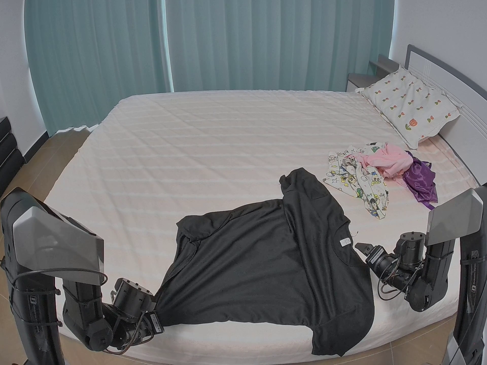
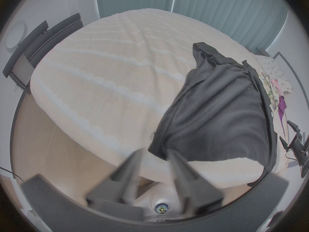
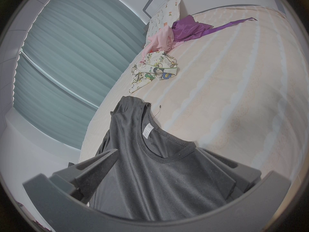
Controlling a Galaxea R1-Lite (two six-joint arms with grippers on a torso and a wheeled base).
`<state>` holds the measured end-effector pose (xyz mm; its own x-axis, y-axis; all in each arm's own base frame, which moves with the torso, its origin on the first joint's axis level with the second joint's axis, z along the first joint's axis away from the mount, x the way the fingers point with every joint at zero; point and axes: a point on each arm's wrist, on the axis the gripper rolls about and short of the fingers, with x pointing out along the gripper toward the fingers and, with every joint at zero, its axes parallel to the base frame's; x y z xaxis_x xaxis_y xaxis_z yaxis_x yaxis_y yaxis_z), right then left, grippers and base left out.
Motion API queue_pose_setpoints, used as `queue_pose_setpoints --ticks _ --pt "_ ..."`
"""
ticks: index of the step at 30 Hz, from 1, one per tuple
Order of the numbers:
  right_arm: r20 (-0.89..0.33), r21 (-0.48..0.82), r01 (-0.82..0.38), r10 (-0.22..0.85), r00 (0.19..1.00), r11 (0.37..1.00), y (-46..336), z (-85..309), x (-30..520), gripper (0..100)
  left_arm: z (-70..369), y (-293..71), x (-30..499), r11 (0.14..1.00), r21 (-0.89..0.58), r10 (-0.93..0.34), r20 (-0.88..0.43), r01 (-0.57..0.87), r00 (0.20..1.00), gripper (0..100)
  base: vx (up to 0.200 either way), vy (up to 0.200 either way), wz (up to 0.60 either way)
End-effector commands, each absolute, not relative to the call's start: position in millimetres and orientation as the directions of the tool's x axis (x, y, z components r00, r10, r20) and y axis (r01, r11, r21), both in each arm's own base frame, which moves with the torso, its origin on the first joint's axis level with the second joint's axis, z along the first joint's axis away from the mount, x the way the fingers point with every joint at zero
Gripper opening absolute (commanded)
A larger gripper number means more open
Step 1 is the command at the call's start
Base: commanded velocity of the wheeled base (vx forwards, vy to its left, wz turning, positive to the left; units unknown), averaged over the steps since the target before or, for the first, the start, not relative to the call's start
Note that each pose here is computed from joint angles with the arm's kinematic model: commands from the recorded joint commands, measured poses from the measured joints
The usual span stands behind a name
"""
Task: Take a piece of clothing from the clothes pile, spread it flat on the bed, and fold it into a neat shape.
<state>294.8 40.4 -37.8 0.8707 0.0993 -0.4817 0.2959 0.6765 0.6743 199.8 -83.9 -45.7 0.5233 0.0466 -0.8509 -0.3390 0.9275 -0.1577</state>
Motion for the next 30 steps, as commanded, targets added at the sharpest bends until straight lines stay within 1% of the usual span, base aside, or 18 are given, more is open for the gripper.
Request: queue_pose_setpoints --ticks 1,4,6,8,11,17,26,30 --pt "-0.473 0.678 0.289 0.1 0.876 0.676 40.5 -36.7 295.2 100 -44.0 -86.5 198.8 0.931 -0.164 0.037 -0.847 -0.327 0.53 100 0.0 0.0 0.0" --pt "-0.471 0.679 0.288 0.1 0.876 0.676 40.5 -36.3 295.3 100 -41.3 -86.3 202.3 0.927 -0.179 0.033 -0.837 -0.331 0.546 100 0.0 0.0 0.0" --pt "-0.471 0.679 0.288 0.1 0.876 0.676 40.5 -36.3 295.3 100 -32.8 -86.4 206.8 0.92 -0.215 0.019 -0.81 -0.328 0.586 100 0.0 0.0 0.0" --pt "-0.47 0.679 0.287 0.1 0.877 0.675 40.6 -36.2 295.6 100 -17.5 -86.0 212.5 0.904 -0.281 -0.013 -0.77 -0.321 0.638 100 0.0 0.0 0.0" --pt "-0.47 0.68 0.286 0.102 0.877 0.675 40.6 -36.2 295.6 100 -5.2 -85.7 217.3 0.889 -0.343 -0.056 -0.737 -0.302 0.674 100 0.0 0.0 0.0" --pt "-0.471 0.679 0.286 0.103 0.876 0.676 41.0 -36.3 295.2 100 -4.8 -84.7 223.8 0.868 -0.375 -0.058 -0.728 -0.326 0.683 100 0.0 0.0 0.0" --pt "-0.473 0.679 0.286 0.104 0.875 0.676 41.4 -36.4 294.8 100 -5.4 -84.9 226.3 0.863 -0.381 -0.057 -0.726 -0.332 0.685 100 0.2 0.0 0.0" --pt "-0.473 0.679 0.286 0.104 0.875 0.676 41.4 -36.4 294.8 100 -5.5 -85.0 226.3 0.863 -0.385 -0.064 -0.727 -0.328 0.683 100 0.0 0.0 0.0"
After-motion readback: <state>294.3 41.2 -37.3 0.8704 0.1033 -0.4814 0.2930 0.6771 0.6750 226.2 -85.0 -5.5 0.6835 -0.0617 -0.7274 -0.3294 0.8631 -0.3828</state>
